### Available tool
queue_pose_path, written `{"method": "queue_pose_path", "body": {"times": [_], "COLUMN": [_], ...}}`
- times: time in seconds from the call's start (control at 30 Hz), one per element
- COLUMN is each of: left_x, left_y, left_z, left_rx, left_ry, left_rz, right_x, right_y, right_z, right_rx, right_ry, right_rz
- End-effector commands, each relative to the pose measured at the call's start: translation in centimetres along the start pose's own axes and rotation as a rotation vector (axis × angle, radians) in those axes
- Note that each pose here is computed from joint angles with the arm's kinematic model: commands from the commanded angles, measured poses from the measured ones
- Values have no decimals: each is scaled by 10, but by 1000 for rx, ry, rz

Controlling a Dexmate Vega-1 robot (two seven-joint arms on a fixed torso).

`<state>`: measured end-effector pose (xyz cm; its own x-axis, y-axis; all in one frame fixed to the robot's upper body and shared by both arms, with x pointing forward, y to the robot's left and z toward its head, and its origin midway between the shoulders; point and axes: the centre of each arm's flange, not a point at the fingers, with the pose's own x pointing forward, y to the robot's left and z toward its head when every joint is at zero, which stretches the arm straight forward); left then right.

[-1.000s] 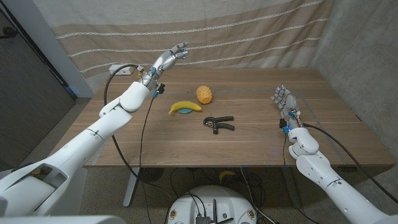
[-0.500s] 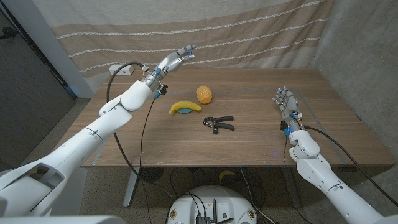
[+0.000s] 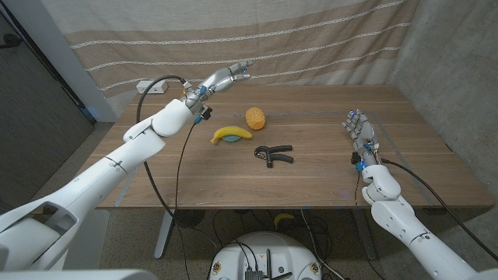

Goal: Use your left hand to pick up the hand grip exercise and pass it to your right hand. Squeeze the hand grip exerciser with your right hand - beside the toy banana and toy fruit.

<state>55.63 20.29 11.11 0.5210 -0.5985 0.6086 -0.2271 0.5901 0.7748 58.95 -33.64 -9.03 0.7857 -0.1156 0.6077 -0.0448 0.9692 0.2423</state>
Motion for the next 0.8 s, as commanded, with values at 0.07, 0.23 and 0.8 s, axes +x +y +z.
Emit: {"method": "queue_pose_path", "body": {"times": [0.07, 0.23, 0.8], "left_x": [-1, -2, -8], "left_y": [-6, -8, -13], "left_z": [5, 6, 12], "left_rx": [50, 66, 124], "left_ry": [11, 23, 60], "left_rz": [-76, -103, -176], "right_x": [-7, -10, -21], "right_y": [0, 0, 1], "right_z": [-1, -2, -5], "right_rx": [5, 5, 15], "right_ry": [-6, -8, -13], "right_rz": [-7, -9, -15]}}
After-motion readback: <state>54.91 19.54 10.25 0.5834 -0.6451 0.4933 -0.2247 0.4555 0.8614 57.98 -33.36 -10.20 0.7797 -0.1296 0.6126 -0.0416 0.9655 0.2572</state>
